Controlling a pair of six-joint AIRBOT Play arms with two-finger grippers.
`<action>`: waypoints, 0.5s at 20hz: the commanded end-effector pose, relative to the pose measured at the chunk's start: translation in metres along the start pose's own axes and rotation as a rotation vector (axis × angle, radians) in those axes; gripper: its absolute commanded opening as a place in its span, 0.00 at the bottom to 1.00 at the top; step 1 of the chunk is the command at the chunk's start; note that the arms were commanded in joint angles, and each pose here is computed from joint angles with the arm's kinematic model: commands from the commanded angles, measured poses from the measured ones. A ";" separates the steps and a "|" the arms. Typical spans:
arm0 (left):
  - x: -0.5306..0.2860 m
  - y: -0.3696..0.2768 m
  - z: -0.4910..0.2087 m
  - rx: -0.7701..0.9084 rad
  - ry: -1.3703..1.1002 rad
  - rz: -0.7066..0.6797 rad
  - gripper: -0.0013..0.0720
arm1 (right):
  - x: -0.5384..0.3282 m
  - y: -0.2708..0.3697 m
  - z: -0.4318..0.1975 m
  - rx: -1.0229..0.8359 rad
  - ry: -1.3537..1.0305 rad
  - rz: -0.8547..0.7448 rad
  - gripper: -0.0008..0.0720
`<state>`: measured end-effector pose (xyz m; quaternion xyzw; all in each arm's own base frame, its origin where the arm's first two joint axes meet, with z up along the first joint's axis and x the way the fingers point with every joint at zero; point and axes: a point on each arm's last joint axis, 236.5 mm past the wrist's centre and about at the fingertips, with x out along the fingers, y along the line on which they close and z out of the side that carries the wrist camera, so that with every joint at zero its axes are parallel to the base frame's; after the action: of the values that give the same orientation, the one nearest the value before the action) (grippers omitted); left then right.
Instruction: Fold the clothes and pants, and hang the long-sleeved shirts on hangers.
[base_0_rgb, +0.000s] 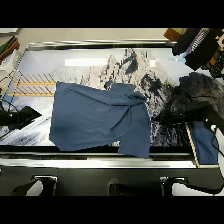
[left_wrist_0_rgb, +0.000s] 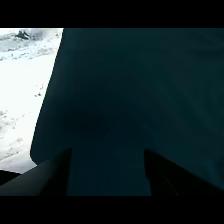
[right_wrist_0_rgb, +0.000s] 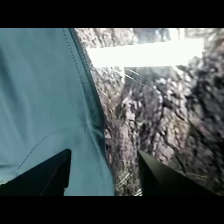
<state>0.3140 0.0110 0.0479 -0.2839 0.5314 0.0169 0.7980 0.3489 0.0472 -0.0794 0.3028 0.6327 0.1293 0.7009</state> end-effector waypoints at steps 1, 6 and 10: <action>0.002 -0.003 -0.018 -0.031 0.027 -0.035 0.74 | 0.033 0.004 -0.002 -0.010 0.014 0.007 0.67; 0.000 -0.001 -0.034 -0.029 0.066 -0.031 0.74 | 0.045 0.011 0.001 -0.029 0.000 -0.001 0.28; 0.022 0.032 -0.073 -0.127 0.151 -0.003 0.74 | 0.044 0.011 0.001 -0.021 0.001 -0.003 0.06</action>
<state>0.2731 -0.0021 0.0192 -0.3184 0.5657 0.0172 0.7605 0.3577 0.0795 -0.1074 0.2940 0.6331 0.1392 0.7024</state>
